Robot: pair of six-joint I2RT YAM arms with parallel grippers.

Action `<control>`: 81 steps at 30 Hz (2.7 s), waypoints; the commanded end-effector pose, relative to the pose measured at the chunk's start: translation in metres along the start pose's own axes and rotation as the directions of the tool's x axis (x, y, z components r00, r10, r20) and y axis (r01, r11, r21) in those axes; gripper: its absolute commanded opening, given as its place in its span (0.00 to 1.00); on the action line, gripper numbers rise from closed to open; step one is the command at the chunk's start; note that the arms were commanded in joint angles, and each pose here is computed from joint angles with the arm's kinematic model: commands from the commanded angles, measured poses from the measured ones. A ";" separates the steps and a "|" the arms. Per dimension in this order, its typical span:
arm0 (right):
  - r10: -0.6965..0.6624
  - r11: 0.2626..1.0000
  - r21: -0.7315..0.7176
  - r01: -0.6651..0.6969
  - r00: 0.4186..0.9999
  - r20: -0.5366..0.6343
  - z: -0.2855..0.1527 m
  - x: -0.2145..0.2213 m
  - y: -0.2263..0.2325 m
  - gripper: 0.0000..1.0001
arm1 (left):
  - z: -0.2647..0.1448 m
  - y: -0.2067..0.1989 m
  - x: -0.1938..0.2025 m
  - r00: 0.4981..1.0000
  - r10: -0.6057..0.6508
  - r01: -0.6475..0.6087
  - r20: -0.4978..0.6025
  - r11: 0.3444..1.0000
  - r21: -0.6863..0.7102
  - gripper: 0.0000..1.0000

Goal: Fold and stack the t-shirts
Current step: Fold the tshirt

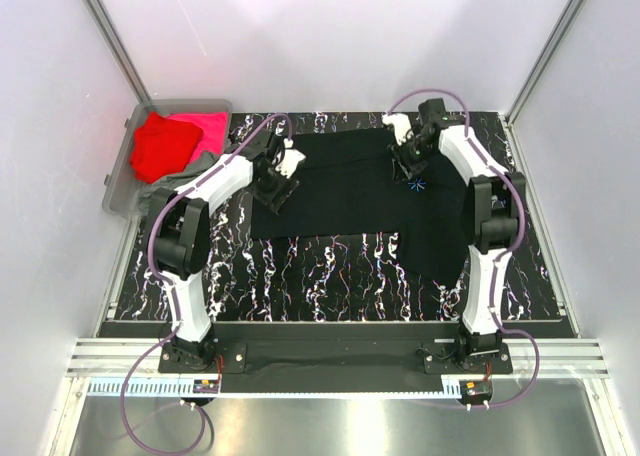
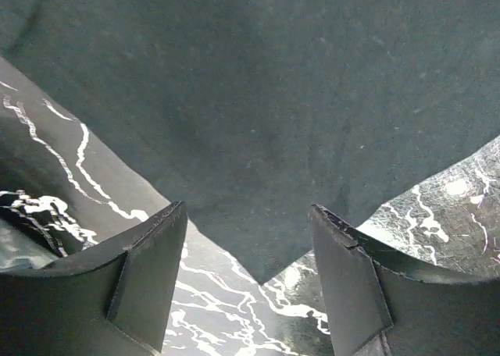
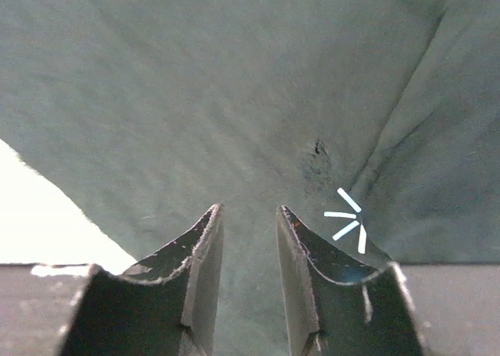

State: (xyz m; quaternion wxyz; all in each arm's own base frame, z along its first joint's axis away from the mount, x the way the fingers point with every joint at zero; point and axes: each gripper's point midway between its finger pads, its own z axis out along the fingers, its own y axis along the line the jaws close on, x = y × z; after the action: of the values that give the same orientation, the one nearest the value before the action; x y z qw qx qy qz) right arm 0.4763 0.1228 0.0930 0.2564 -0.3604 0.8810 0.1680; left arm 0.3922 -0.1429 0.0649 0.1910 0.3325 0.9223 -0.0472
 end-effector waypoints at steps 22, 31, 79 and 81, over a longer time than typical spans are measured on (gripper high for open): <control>0.061 0.985 0.170 -0.033 0.985 -0.163 0.036 0.031 -0.061 0.38 | 0.009 0.010 -0.005 0.999 -0.039 0.040 0.020 0.999 -0.005 0.67; 0.070 0.980 0.197 -0.032 0.979 -0.191 0.041 0.040 -0.068 0.38 | 0.008 0.012 -0.003 0.999 -0.034 0.034 0.014 0.999 -0.016 0.67; 0.118 0.986 0.127 -0.108 0.990 -0.073 0.015 -0.010 -0.011 0.15 | 0.011 0.009 -0.010 0.999 -0.039 0.039 0.029 0.999 0.006 0.66; 0.126 0.986 0.124 -0.115 0.989 -0.079 0.016 -0.009 -0.009 0.30 | 0.011 0.009 -0.011 0.999 -0.037 0.037 0.031 0.999 0.007 0.66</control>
State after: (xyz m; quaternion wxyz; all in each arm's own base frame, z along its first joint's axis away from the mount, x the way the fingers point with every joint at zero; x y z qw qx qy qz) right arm 0.5008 0.1139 0.0598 0.2151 -0.2938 0.9264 0.0962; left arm 0.3958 -0.1362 0.0499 0.1788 0.3164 0.9304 -0.0486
